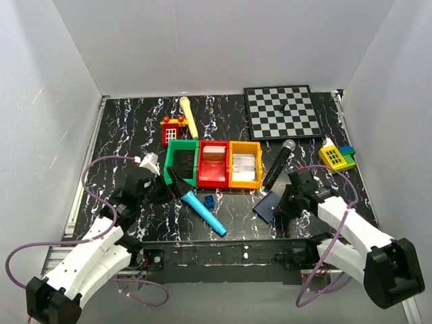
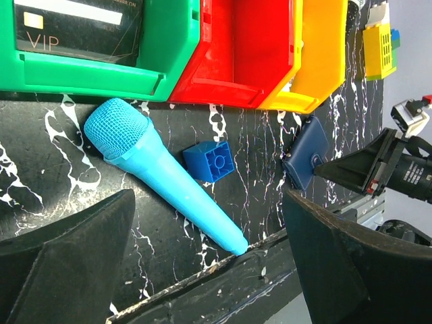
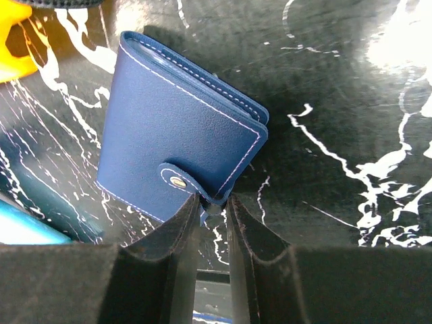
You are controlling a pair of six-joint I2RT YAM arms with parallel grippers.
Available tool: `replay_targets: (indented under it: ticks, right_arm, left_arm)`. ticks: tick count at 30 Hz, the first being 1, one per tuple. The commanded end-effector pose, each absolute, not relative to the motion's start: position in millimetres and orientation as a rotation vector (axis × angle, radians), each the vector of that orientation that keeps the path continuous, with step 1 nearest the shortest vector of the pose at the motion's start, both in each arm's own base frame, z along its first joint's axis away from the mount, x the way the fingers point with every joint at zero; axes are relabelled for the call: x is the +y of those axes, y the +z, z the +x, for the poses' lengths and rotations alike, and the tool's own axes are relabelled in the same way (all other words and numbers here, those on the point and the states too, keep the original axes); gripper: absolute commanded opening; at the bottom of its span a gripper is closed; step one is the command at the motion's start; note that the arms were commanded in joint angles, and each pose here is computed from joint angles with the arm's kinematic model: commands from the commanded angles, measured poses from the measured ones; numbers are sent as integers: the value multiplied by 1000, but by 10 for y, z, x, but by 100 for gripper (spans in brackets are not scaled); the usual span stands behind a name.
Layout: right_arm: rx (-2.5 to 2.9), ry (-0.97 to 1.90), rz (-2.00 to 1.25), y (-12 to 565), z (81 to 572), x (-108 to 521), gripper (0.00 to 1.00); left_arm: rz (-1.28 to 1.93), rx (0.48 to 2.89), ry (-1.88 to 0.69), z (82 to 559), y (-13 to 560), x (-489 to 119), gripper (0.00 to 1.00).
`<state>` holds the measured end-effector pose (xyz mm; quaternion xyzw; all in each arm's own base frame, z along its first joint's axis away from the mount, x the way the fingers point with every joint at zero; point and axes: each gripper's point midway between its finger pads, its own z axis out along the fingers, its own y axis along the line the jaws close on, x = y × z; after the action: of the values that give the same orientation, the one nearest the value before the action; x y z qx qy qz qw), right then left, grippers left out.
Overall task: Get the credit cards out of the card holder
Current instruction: Move the card holder to the center of the board.
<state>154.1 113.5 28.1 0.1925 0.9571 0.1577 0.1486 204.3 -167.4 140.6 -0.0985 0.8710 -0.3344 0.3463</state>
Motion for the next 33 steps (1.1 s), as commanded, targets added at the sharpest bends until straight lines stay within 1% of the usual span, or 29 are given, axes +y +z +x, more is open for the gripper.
replay_targets:
  ticks: [1, 9, 15, 29, 31, 33]
  right_arm:
    - [2862, 418, 423, 294, 1419, 1213, 28]
    - [2941, 397, 154, 292, 1341, 1528, 30]
    - [2949, 377, -44, 322, 1335, 1766, 32]
    - [2907, 444, -176, 400, 1584, 2165, 35]
    - [2904, 428, -178, 406, 1588, 2142, 37]
    - [2882, 430, -172, 460, 1588, 2112, 48]
  left_arm:
    - [-205, 2265, -907, 2004, 1425, -1747, 90]
    - [-128, 2273, -938, 1937, 1441, -1849, 89]
    - [-117, 2308, -923, 1902, 1350, -1889, 89]
    - [-92, 2352, -919, 1835, 1264, -2061, 89]
    - [-90, 2359, -914, 1820, 1256, -2088, 89]
    - [-84, 2363, -919, 1798, 1267, -2126, 89]
